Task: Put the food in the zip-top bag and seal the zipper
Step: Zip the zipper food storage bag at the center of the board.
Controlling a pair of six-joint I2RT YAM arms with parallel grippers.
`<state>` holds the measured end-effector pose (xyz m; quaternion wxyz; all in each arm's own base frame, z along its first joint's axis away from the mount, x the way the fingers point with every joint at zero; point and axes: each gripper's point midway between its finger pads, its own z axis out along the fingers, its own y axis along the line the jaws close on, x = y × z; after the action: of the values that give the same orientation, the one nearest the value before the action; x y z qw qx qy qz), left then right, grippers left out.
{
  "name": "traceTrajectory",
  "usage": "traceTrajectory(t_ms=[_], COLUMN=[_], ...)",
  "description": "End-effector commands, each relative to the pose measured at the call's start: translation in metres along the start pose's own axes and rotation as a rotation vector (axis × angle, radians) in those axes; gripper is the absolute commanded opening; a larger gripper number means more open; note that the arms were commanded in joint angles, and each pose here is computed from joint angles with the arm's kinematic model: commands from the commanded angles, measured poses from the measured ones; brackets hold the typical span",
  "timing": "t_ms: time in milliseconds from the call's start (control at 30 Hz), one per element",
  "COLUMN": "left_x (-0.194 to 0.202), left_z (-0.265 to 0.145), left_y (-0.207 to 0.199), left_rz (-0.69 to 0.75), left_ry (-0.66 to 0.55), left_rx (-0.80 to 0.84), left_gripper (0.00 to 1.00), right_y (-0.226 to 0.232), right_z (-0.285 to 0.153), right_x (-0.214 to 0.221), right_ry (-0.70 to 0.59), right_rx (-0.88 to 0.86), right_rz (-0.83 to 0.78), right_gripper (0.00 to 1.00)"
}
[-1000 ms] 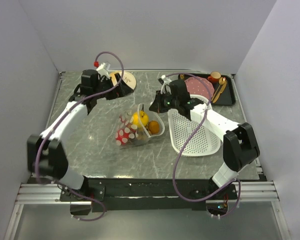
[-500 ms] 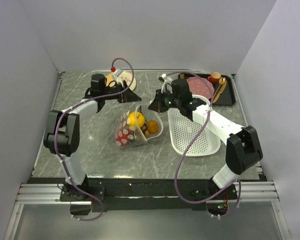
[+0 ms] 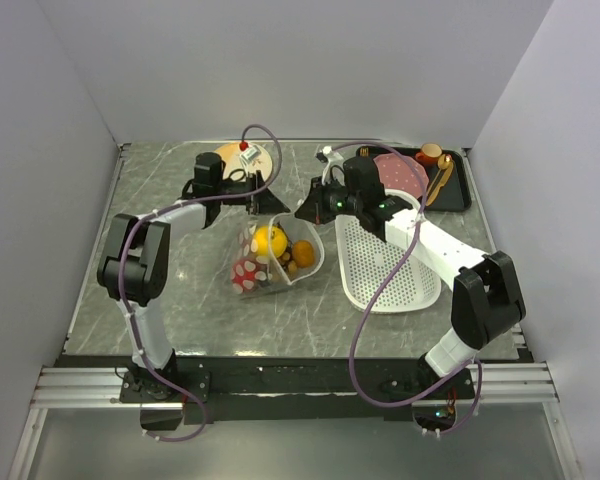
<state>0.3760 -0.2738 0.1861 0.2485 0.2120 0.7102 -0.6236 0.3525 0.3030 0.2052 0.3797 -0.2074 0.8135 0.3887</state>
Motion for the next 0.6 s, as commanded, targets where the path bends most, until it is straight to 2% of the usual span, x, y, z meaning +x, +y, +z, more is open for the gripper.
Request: traceTrajectory(t_ms=[0, 33, 67, 133, 167, 233, 267, 333, 367, 400, 433, 467, 500, 533, 567], left_x=[-0.003, -0.002, -0.001, 0.001, 0.002, 0.001, -0.001, -0.004, -0.007, -0.009, -0.012, -0.014, -0.016, -0.018, -0.018], left_z=[0.01, 0.011, 0.011, 0.01, 0.009, 0.009, 0.009, 0.01, 0.01, 0.01, 0.01, 0.01, 0.01, 0.01, 0.01], left_y=[-0.012, -0.012, -0.011, -0.008, -0.008, -0.01, -0.011, -0.012, -0.013, -0.012, -0.012, -0.009, -0.008, -0.008, -0.008], left_rz=[0.068, 0.062, 0.057, 0.057, 0.052, 0.043, 0.057, 0.036, 0.042, 0.038, 0.038, 0.02, 0.03, 0.031, 0.03], left_ry=[0.032, 0.036, 0.037, 0.032, 0.031, 0.023, 0.011, 0.001, -0.006, -0.012, -0.019, -0.026, -0.028, -0.032, -0.035], left_rx=[0.069, 0.066, 0.061, 0.044, 0.043, 0.045, 0.044, 0.039, 0.038, 0.03, 0.018, -0.008, -0.016, -0.023, -0.029], left_gripper=[0.96, 0.93, 0.84, 0.74, 0.61, 0.52, 0.38, 0.27, 0.15, 0.1, 0.08, 0.01, 0.01, 0.01, 0.01], right_y=[0.021, 0.02, 0.02, 0.017, 0.016, 0.013, 0.012, 0.01, 0.008, 0.005, -0.001, -0.005, -0.011, -0.015, -0.019], right_z=[-0.007, -0.007, -0.007, -0.006, -0.007, -0.006, -0.006, -0.004, -0.004, -0.004, -0.003, -0.004, -0.006, -0.009, -0.013], right_x=[-0.043, -0.043, -0.043, -0.043, -0.044, -0.044, -0.042, -0.041, -0.039, -0.038, -0.037, -0.036, -0.035, -0.035, -0.036], right_ry=[-0.11, -0.108, -0.107, -0.107, -0.108, -0.109, -0.106, -0.105, -0.102, -0.098, -0.101, -0.1, -0.103, -0.109, -0.118], right_rx=[-0.068, -0.062, -0.061, -0.045, -0.039, -0.027, -0.025, -0.02, -0.01, 0.005, 0.036, 0.056, 0.086, 0.104, 0.119], right_rz=[-0.072, -0.071, -0.073, -0.072, -0.071, -0.065, -0.06, -0.049, -0.043, -0.029, -0.021, -0.011, 0.018, 0.031, 0.04], right_gripper=[0.0, 0.0, 0.0, 0.0, 0.0, 0.0, 0.0, 0.0, 0.0, 0.0, 0.05, 0.1, 0.15, 0.26, 0.28])
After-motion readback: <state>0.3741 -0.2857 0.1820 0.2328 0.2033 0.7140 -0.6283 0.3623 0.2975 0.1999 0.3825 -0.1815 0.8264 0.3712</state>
